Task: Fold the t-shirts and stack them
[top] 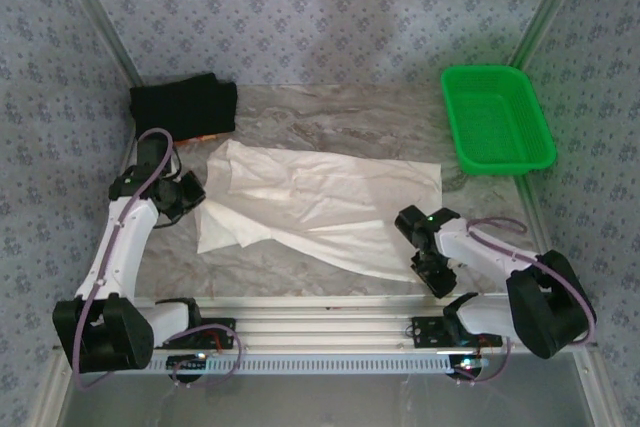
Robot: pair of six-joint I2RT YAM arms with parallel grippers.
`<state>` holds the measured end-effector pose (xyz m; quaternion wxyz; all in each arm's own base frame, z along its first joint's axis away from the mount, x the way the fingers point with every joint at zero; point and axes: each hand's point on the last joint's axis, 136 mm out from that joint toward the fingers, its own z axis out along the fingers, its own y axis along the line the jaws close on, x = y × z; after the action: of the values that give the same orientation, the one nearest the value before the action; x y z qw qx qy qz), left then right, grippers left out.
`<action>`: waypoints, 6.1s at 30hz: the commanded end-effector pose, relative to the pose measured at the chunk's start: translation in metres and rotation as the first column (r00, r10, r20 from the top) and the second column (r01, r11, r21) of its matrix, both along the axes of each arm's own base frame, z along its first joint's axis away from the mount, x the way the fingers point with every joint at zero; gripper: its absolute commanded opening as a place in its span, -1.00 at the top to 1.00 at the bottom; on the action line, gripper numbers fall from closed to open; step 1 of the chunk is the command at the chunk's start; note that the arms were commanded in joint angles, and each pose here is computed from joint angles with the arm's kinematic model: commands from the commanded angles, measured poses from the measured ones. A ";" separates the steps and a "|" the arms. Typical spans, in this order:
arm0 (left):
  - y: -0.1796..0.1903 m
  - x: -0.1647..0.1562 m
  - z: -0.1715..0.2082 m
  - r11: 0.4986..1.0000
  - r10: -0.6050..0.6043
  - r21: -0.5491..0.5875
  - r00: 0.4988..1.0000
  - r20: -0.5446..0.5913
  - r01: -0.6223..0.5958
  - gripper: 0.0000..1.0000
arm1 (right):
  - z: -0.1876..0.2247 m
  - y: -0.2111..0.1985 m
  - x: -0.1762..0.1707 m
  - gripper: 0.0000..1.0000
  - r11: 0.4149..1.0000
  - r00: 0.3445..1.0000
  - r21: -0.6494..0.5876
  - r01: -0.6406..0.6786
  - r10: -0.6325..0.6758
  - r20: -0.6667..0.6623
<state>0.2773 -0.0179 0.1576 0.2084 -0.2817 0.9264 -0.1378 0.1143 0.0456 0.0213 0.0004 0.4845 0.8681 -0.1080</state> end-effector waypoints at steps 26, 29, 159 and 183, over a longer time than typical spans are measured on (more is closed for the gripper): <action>-0.016 -0.010 -0.012 0.998 -0.063 -0.026 0.998 -0.021 0.062 1.00 | 0.016 -0.004 0.022 1.00 0.999 0.996 -0.021 -0.045 0.047 0.070; -0.012 -0.022 -0.024 0.999 -0.030 -0.042 0.997 -0.068 0.027 1.00 | 0.034 -0.004 0.022 1.00 0.997 0.994 -0.012 -0.077 0.077 0.075; -0.003 0.058 -0.106 0.959 -0.073 -0.284 0.982 -0.174 0.021 -0.31 | 0.016 -0.023 0.111 -0.42 0.856 0.933 0.386 -0.344 0.264 0.245; 0.023 0.037 -0.142 0.992 -0.057 -0.128 0.964 -0.261 0.024 0.88 | 0.002 -0.061 0.139 0.88 0.936 0.954 0.222 -0.274 0.235 0.185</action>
<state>0.3381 -0.0139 0.0217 0.0827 -0.2850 0.9311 -0.2122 0.2300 -0.0054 0.0145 -0.0316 0.3694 0.9277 0.0434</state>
